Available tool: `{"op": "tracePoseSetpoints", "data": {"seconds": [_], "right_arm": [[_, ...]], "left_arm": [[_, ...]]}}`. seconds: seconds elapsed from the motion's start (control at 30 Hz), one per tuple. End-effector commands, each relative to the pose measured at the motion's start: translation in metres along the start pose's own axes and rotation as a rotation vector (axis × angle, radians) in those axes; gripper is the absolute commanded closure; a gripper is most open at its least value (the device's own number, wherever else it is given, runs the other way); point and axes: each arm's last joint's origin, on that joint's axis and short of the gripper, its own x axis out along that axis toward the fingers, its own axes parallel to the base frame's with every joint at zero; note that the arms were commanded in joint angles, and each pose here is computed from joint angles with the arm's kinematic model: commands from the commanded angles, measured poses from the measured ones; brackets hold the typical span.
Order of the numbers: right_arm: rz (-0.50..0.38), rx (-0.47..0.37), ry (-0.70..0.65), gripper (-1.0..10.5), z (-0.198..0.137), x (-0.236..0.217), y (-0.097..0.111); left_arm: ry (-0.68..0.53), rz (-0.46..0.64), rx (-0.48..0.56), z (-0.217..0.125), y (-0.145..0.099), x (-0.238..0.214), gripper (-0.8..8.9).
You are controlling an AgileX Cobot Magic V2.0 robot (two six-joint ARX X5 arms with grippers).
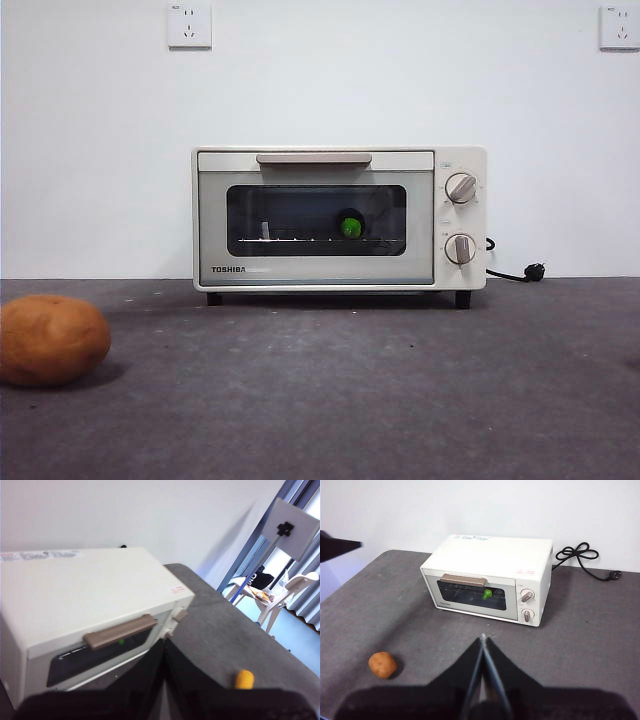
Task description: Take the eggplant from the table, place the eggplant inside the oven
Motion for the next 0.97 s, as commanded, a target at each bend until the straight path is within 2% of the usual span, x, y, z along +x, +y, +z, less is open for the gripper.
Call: {"op": "tracePoseSetpoints", "data": {"seconds": [0.03,0.17,0.37,0.5,0.97], "right_arm": [[-0.001,0.008,0.026,9.5,-0.003,0.0,0.0],[-0.001,0.008,0.026,9.5,-0.003,0.0,0.0],[-0.001,0.008,0.028,9.5,-0.003,0.001,0.0],[-0.001,0.009,0.028,9.5,-0.003,0.001,0.0],[-0.002,0.008,0.033,9.5,-0.002,0.003,0.0]], "left_arm": [[-0.027,0.018,0.036,0.002,-0.021,-0.023,8.19],[-0.099,0.082,0.081,0.002,-0.052,-0.062,8.19],[-0.201,0.163,0.127,-0.005,-0.083,-0.109,8.19],[-0.226,0.21,0.139,-0.01,-0.092,-0.124,8.19],[-0.181,0.218,0.113,-0.017,-0.093,-0.127,8.18]]}}
